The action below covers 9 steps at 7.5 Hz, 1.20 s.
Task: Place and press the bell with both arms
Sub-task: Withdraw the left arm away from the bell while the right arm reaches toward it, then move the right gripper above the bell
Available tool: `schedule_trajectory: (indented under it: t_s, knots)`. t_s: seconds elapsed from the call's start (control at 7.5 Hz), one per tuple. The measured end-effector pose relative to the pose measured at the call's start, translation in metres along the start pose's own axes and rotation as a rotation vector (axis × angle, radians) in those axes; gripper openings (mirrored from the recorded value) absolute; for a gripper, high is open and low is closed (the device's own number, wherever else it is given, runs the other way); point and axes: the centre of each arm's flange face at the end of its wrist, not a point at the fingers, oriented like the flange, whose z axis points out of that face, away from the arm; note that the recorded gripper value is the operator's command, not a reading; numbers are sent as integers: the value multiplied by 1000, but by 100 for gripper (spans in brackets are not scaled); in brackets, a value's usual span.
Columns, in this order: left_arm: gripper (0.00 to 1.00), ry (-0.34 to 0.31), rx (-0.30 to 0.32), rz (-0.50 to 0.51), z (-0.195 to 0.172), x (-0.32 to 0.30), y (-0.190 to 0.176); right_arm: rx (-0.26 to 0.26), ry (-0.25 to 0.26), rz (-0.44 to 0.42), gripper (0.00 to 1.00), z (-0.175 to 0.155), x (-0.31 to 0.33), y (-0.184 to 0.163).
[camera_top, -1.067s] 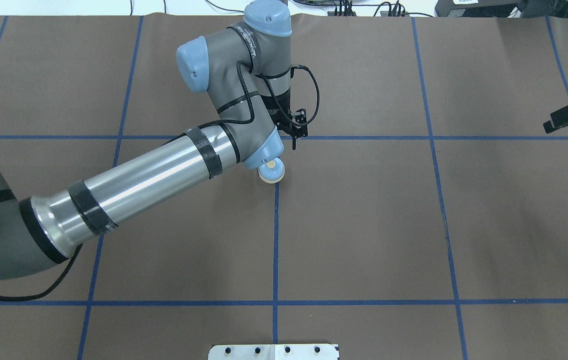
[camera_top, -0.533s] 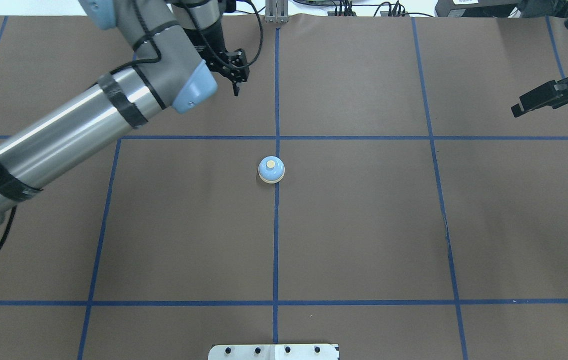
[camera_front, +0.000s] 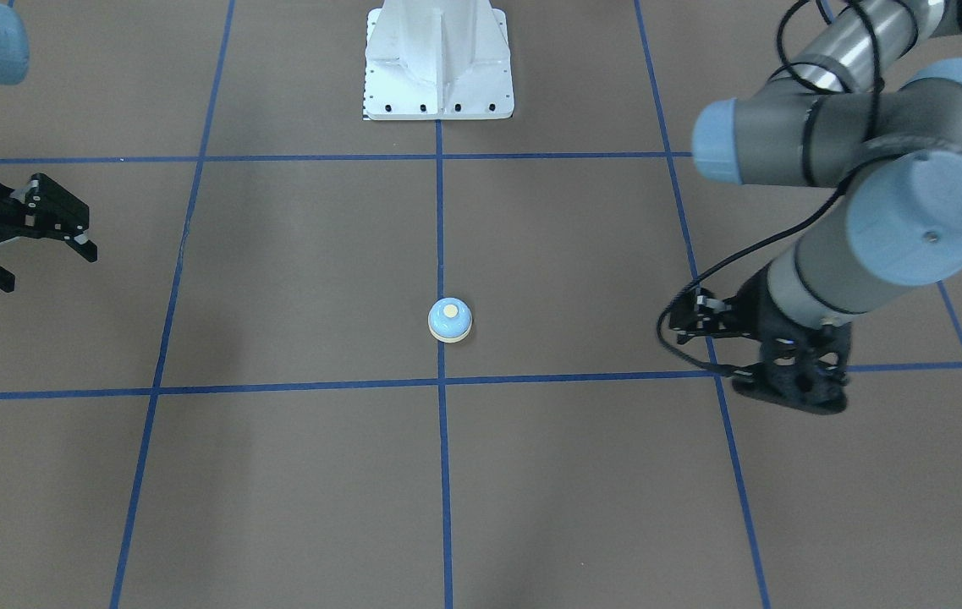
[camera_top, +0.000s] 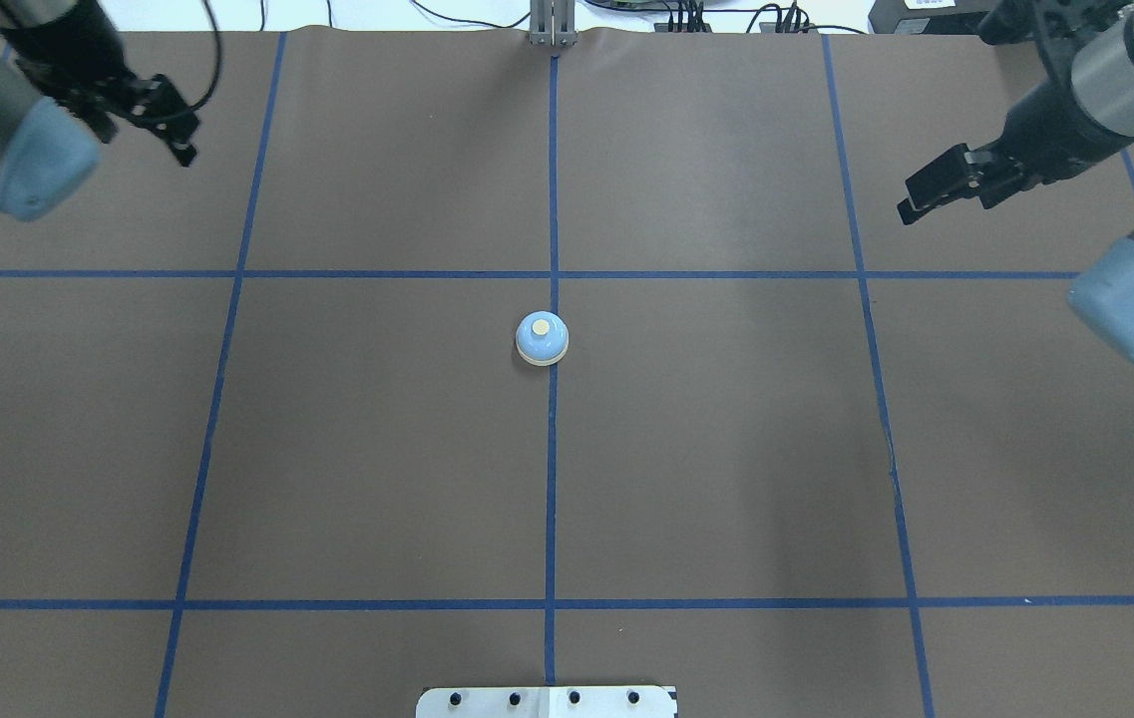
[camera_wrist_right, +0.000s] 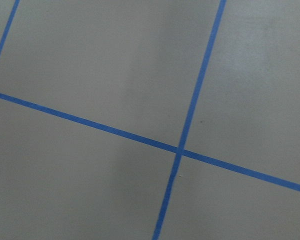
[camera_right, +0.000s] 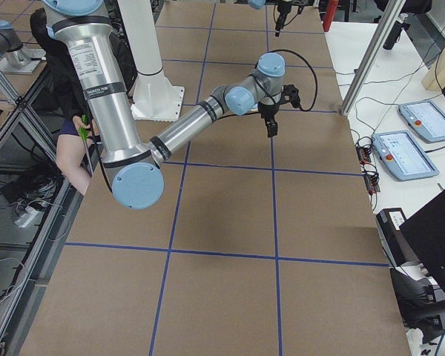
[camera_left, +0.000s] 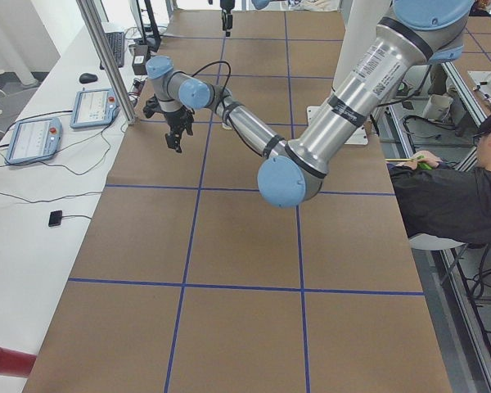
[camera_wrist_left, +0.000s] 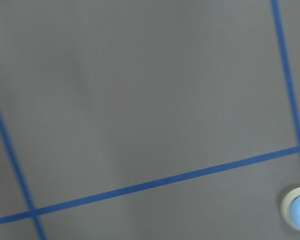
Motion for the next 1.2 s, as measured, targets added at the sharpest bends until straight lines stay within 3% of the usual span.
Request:
schedule_trajectory:
  t_s: [0.53, 0.8, 1.07, 1.2]
  knots:
    - [100, -56, 37, -137, -17, -181, 160, -12, 8, 39, 100, 26, -117, -15]
    - [100, -62, 54, -113, -4, -240, 242, -5, 25, 64, 99, 54, -177, -20]
    - [100, -44, 56, -150, 6, -268, 326, -7, 61, 83, 86, 93, -236, -23]
    - [100, -35, 59, -176, 5, -271, 354, -14, 77, 87, 71, 111, -257, -23]
